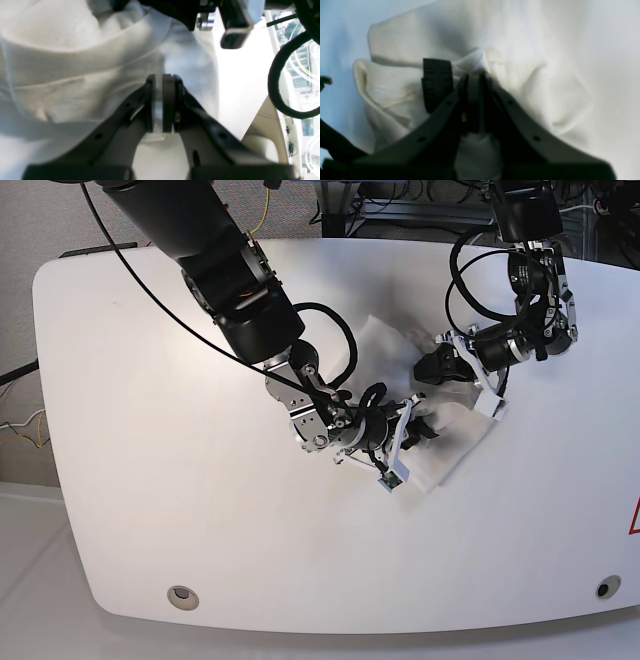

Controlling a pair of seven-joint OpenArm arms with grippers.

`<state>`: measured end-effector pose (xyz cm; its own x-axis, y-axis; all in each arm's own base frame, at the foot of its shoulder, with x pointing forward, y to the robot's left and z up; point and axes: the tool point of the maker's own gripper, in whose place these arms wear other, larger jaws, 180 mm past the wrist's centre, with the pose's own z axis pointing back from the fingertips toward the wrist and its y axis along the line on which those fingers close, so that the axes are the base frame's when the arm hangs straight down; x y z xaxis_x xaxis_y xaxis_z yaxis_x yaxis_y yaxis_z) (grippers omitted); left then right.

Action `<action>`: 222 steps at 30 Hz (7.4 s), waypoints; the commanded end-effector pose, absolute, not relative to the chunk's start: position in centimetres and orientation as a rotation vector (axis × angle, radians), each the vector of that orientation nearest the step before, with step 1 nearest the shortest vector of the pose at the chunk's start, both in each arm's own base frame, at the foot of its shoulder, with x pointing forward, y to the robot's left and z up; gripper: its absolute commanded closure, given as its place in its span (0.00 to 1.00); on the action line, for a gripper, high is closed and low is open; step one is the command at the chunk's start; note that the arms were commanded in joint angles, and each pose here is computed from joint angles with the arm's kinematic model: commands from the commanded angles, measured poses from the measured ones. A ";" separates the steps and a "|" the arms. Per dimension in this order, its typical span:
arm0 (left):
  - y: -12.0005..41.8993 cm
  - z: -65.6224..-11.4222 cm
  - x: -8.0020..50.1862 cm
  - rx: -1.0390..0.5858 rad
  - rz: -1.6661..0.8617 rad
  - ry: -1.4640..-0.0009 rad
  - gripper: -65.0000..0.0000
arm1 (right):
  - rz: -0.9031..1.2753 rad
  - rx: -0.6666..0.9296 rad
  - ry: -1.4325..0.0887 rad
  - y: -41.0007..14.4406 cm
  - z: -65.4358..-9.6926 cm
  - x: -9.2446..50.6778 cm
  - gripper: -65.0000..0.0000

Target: Fold the T-shirt properly

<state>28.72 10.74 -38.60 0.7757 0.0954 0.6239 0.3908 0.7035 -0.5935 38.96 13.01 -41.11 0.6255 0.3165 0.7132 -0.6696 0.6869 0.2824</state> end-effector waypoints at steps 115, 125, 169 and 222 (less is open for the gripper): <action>13.3 -34.8 32.5 -0.733 -0.242 -0.797 0.95 | -0.108 0.313 -0.575 -3.7 -42.3 36.5 1.00; 13.6 -35.0 32.2 -0.726 -0.240 -0.789 0.95 | -0.106 0.342 -0.582 -1.9 -41.5 37.0 1.00; 18.7 -28.8 34.1 -0.547 -0.290 -0.934 0.95 | -0.085 0.359 -0.766 -3.1 -31.5 41.3 1.00; 25.7 -32.5 21.0 -0.279 -0.249 -0.639 0.95 | -0.248 0.054 -0.563 -18.6 -36.9 26.5 1.00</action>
<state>21.03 25.50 -33.09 0.7877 -0.1285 0.6025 0.2990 0.9348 -0.1916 26.21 -17.99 -37.89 0.8357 -0.2580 0.4849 0.2229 0.9662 0.1299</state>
